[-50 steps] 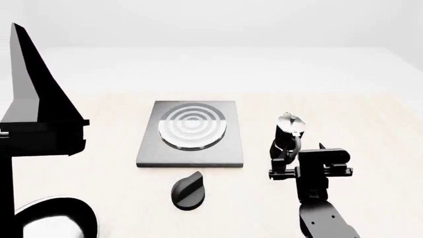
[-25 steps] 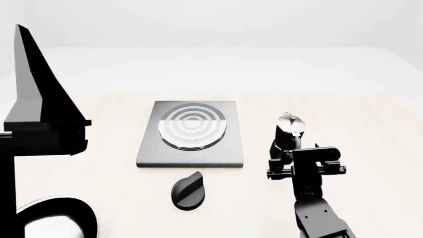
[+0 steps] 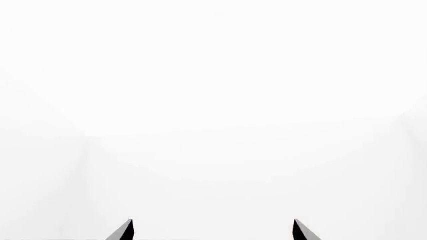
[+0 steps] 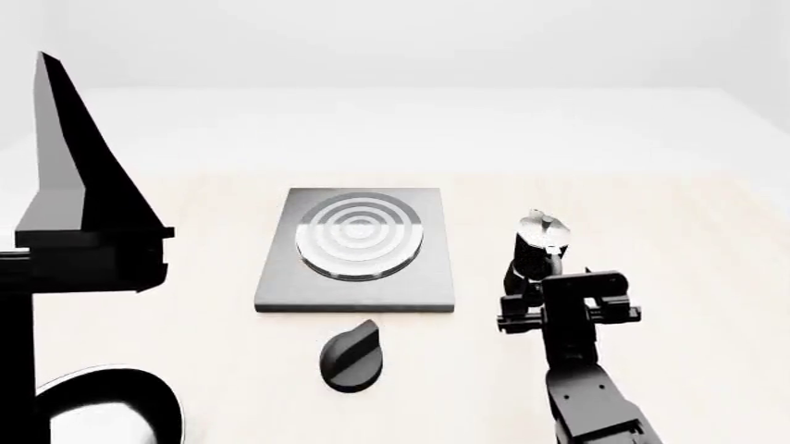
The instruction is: Turn on the stove and put the moka pot on it.
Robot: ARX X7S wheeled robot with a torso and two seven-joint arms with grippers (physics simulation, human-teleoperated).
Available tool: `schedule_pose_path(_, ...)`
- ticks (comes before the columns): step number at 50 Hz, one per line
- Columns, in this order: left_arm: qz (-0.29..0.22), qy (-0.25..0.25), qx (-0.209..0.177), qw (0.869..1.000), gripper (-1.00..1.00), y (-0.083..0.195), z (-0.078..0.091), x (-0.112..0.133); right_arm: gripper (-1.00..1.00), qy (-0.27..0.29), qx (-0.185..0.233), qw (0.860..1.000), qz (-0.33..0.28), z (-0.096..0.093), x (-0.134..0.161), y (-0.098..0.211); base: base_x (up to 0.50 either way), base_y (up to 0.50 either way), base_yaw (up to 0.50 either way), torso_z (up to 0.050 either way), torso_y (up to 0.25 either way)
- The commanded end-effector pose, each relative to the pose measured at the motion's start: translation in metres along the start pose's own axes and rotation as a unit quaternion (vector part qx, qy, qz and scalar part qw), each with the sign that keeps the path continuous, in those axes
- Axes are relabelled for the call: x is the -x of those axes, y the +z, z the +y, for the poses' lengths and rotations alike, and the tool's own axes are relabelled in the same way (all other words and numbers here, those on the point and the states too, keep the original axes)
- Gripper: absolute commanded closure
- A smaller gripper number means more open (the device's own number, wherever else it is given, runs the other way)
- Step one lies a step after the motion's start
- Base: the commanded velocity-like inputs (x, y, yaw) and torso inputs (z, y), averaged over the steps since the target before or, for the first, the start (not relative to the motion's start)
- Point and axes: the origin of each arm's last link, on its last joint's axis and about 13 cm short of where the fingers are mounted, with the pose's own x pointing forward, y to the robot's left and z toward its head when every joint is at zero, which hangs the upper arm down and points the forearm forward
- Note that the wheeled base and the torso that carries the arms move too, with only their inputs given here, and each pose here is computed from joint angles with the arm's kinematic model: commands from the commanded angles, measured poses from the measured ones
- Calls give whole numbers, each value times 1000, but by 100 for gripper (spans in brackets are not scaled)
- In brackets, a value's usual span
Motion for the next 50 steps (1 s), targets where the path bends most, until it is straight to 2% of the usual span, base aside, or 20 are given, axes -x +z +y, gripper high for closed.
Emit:
schedule_pose_path(1,3,-1,1,1000,-100,-2,-1,0,-100,2,2,1000,-2,1,-2,0,0,0,0,0,0)
schedule_pose_path(2,3,-1,2,1000,-100,-2,-1,0,-100,5,0,1000,-4,1,-2,0,0,0,0,0,0)
schedule_pose_path(3,3,0,2,1000,-100,-2,-1,0,100,4,-1,1000,-5,1,-2,-1,0,0,0,0,0)
schedule_pose_path(17,3,0,0,1000,-100,1,0,0,100,-19,-23,999,-19,-8,3,7,0,0,0,0,0)
schedule_pose_path(23,2,-1,0,1000,-100,2,-1,0,100,-23,-27,998,-44,-10,0,29,0,0,0,0,0)
schedule_pose_path(35,2,3,1,1000,-100,2,1,1,100,-30,-13,994,-108,-13,-23,96,0,0,0,0,2)
schedule_pose_path(40,1,4,1,1000,-100,3,1,1,100,-34,-16,991,-128,-14,-31,113,0,0,0,0,0)
schedule_pose_path(44,0,4,1,1000,-100,3,1,0,100,-22,-42,989,-142,-12,-35,123,0,0,0,0,3)
schedule_pose_path(50,4,3,1,1000,-100,2,1,1,100,-12,-45,988,-146,-12,-52,137,0,0,0,0,0)
